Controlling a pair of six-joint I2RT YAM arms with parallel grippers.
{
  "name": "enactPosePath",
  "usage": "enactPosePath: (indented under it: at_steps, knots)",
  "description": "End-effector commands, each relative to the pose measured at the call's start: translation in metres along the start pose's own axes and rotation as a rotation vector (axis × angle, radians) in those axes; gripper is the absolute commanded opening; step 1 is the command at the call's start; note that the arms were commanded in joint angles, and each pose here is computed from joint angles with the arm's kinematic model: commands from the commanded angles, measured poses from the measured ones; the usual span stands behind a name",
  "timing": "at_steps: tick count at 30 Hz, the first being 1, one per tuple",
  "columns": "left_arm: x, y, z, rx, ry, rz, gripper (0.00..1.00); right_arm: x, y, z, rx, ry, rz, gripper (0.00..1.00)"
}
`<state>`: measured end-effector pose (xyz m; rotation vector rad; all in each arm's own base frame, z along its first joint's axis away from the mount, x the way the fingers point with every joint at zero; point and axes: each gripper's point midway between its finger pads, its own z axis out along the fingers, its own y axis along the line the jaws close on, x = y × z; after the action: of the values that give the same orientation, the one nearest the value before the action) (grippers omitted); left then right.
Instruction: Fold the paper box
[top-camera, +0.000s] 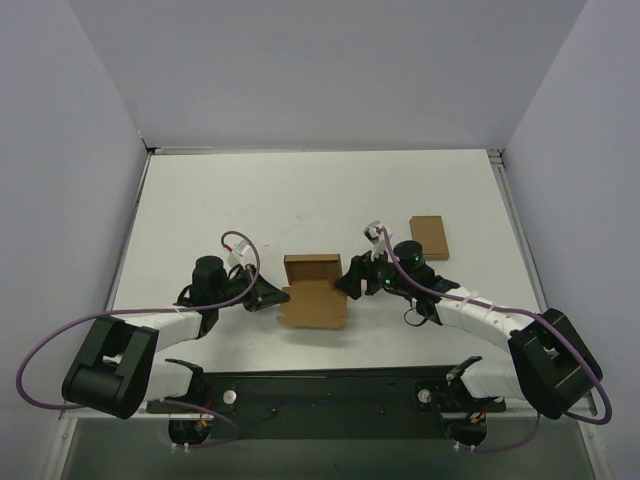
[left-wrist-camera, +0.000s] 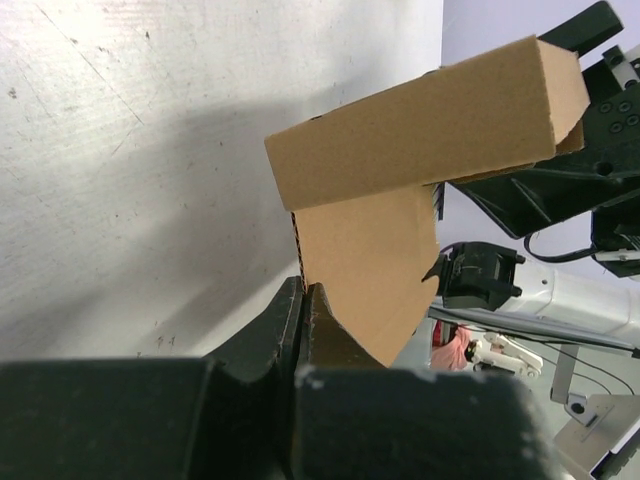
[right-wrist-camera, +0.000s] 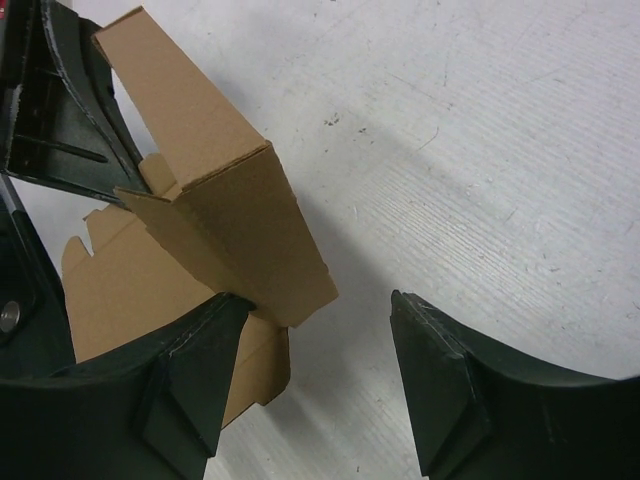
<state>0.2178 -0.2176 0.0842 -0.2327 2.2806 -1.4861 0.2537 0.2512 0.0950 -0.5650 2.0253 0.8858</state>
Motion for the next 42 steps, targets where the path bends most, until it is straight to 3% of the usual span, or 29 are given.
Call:
enactPosePath:
  at_steps: [1,12,22,28,42]
  knots:
    - [0.017,-0.024,-0.003,0.121,0.133,0.083,0.00,-0.040,0.016,-0.004,-0.084,-0.148,-0.062,0.61]
    - [0.022,-0.030,-0.006,0.161,0.148,0.076,0.00,-0.047,0.017,-0.010,-0.127,-0.174,-0.050,0.62]
    - [0.025,-0.034,-0.004,0.158,0.168,0.100,0.00,-0.048,0.038,-0.007,-0.248,-0.133,-0.047,0.61]
    - [0.026,-0.034,-0.003,0.153,0.176,0.107,0.00,-0.044,0.038,-0.004,-0.236,-0.107,-0.057,0.59]
    - [0.023,-0.047,-0.005,0.188,0.153,0.160,0.00,-0.039,0.036,-0.003,-0.212,-0.091,-0.058,0.29]
